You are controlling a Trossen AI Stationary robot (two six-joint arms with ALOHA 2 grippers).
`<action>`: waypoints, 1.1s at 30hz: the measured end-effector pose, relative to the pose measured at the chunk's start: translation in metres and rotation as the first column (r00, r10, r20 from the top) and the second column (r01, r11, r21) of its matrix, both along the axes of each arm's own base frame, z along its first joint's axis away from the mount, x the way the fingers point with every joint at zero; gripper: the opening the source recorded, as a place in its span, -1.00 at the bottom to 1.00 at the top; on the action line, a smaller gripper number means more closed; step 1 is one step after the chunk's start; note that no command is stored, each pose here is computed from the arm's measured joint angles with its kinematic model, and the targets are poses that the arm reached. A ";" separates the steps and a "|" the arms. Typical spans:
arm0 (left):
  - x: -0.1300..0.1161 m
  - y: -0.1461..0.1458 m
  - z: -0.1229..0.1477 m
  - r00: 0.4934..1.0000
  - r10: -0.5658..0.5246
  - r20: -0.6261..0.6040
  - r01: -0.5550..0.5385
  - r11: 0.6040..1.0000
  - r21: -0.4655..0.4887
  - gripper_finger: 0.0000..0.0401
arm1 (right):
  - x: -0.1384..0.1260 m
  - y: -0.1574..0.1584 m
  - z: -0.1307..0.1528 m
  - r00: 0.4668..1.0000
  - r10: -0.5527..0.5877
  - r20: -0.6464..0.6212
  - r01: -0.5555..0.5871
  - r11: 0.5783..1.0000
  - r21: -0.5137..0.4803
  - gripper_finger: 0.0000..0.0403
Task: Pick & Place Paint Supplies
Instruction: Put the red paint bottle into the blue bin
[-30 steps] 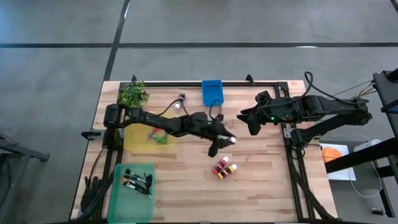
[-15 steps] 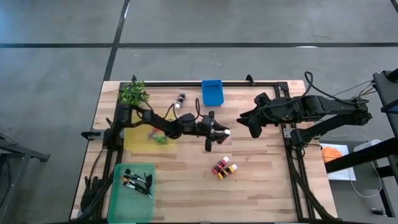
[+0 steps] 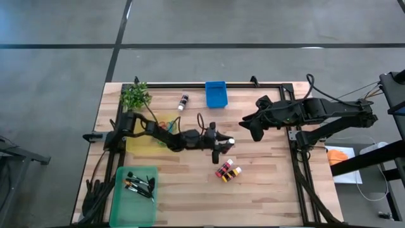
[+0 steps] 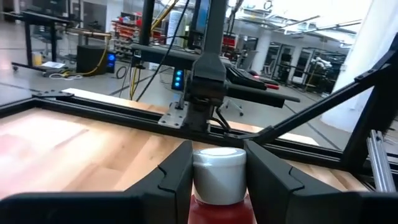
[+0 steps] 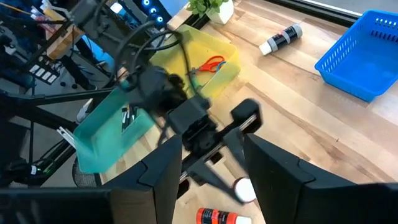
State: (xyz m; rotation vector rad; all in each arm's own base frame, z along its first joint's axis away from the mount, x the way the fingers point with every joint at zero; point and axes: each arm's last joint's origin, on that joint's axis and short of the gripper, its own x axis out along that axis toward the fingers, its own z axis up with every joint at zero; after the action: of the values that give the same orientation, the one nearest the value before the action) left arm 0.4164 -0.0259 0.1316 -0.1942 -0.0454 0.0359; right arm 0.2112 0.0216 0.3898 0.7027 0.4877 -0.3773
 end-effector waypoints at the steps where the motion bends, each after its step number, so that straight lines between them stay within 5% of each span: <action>1: -0.001 -0.006 -0.001 1.000 0.009 -0.004 -0.009 1.000 0.000 -0.40 | 0.001 0.000 -0.001 1.000 0.004 -0.003 -0.004 1.000 0.000 -0.15; 8: -0.023 -0.028 -0.011 0.979 0.201 -0.034 -0.203 0.978 -0.047 -0.40 | 0.001 0.001 -0.002 0.999 0.038 -0.013 -0.037 0.999 0.024 -0.15; 14: -0.034 -0.028 -0.005 0.914 0.404 -0.025 -0.405 0.913 -0.056 -0.40 | 0.000 0.003 -0.002 0.994 0.107 -0.019 -0.107 0.994 0.030 -0.15; 19: -0.032 -0.028 -0.009 0.817 0.569 -0.092 -0.574 0.818 -0.037 -0.40 | 0.000 0.005 -0.002 0.979 0.200 -0.027 -0.200 0.980 0.022 -0.15; 33: -0.003 -0.021 -0.033 0.680 0.725 -0.105 -0.730 0.683 -0.011 -0.40 | 0.000 0.006 -0.001 0.961 0.276 -0.032 -0.277 0.961 -0.010 -0.15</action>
State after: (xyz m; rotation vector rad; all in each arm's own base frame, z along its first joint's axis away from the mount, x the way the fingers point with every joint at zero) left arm 0.4130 -0.0471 0.0987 -0.2162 -0.0271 0.8610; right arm 0.2115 0.0276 0.3885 0.6058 0.6029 -0.1282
